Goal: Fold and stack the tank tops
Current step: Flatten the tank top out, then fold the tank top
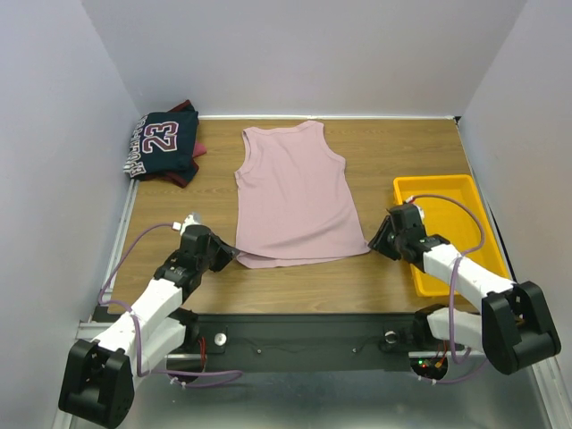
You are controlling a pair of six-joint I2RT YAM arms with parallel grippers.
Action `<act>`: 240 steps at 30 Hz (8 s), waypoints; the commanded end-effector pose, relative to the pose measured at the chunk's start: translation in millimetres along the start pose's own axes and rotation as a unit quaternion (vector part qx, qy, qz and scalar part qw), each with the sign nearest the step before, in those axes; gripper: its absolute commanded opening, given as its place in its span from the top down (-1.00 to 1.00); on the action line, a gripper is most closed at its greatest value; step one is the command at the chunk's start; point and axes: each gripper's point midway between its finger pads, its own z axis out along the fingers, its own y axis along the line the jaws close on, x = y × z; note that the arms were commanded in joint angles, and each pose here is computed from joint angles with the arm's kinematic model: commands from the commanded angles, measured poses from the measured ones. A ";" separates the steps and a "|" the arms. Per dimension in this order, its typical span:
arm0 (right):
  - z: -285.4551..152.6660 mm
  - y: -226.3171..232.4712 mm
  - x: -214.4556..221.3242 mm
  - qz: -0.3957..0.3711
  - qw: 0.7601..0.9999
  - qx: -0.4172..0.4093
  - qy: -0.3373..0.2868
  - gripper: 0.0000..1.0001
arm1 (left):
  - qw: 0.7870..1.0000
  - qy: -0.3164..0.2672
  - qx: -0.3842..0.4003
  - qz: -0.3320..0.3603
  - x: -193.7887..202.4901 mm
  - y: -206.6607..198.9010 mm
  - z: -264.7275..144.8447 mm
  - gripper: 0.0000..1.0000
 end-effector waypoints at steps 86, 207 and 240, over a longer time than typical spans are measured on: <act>-65.4 160.4 -276.2 0.038 0.956 -0.148 -0.249 0.99 | 0.921 -0.273 0.273 0.046 -303.7 -273.9 -43.5 1.00; -37.9 280.7 206.5 -0.358 0.921 -0.143 0.054 0.99 | 0.996 -0.004 0.042 0.084 -165.6 -110.0 157.4 -0.05; -44.9 307.4 206.5 -0.339 0.922 -0.174 0.074 0.99 | 0.995 0.006 0.006 0.098 -147.7 -93.7 175.1 0.18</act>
